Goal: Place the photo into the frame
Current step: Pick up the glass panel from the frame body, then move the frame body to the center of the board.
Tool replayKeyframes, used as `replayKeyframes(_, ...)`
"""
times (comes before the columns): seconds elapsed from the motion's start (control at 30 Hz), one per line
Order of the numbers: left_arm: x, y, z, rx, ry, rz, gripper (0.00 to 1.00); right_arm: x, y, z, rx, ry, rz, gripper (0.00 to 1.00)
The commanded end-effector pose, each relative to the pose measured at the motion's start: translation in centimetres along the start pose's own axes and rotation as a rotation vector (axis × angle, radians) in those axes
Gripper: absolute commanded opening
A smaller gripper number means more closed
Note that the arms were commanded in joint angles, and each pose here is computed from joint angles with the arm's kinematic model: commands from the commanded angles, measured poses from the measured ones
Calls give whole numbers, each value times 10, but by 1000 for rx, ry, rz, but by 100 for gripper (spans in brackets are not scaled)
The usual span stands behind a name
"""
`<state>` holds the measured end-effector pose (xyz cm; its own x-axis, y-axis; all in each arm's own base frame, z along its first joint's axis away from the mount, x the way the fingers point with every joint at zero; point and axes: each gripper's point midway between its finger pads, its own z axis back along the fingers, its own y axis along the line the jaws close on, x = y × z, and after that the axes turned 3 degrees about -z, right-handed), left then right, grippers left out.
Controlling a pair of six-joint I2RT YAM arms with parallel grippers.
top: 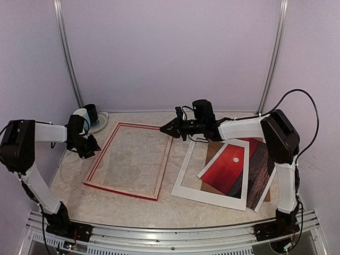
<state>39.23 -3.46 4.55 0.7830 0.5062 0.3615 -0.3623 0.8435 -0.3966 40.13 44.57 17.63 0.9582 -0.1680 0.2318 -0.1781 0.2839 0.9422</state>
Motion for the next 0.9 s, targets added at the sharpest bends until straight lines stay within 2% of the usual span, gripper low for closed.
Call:
replayKeyframes(0.0,6,11,-5,71,6,-41,41,14,44,14,67,-17,64,0)
replayKeyframes(0.23,-11,8,-19,89,61,-81,40,35,45,24,62,-53,47,0)
replayKeyframes(0.43,-23,4,-22,100,82,-106,27,46,48,35,52,-83,45,0)
replayKeyframes(0.63,-43,-4,-25,91,127,-131,23,50,50,42,50,-92,34,0)
replayKeyframes(0.87,-56,-6,-24,80,149,-159,23,57,53,52,46,-108,34,0)
